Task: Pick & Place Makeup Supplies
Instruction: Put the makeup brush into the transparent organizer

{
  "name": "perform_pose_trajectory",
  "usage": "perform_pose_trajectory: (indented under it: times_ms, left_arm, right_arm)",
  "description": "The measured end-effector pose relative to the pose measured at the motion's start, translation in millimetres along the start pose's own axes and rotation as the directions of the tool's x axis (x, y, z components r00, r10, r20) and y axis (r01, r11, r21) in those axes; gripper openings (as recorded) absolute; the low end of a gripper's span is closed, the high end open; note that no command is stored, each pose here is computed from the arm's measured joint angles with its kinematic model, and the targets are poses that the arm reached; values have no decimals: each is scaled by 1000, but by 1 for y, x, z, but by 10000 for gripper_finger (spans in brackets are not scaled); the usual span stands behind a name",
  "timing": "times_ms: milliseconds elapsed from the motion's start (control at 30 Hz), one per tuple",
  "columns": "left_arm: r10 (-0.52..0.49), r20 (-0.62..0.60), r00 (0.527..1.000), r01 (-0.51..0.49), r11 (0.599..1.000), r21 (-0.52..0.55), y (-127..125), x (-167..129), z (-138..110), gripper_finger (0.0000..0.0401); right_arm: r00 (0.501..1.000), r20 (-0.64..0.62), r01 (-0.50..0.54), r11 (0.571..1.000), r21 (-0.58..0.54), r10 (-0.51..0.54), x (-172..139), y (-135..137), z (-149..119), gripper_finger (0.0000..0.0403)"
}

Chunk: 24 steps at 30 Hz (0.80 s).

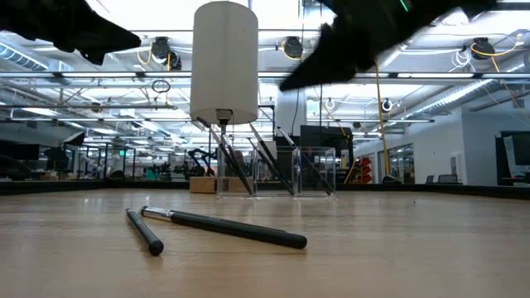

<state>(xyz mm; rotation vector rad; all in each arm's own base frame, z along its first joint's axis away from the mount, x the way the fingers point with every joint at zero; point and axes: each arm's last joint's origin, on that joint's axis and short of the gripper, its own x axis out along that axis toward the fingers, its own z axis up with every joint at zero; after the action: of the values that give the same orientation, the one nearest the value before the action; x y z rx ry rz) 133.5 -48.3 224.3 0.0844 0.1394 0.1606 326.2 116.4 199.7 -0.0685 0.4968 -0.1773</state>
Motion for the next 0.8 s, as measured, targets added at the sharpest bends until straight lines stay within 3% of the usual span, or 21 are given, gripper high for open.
perform_pose_trajectory:
  times_ms: [200, 400, 667, 800]
  left_arm:
    - [0, -3, 1000, 0, 999, -33, 0, 0, 0, 46]
    - [0, 9, 1000, 0, 999, -46, 0, 0, 1, 46]
    - [4, 19, 1000, -4, 1000, 15, 1, 0, 2, 47]
    - [6, 20, 1000, -7, 999, 53, 1, 0, 2, 47]
  right_arm:
    - [990, -39, -137, 990, -15, 137, 27, 63, 40, 1]
    - [977, -168, -132, 991, 24, 134, 63, 107, 29, 0]
    - [961, -264, -63, 997, 54, 75, 85, 120, -2, 0]
    - [967, -247, -42, 996, 82, 61, 94, 114, -1, 0]
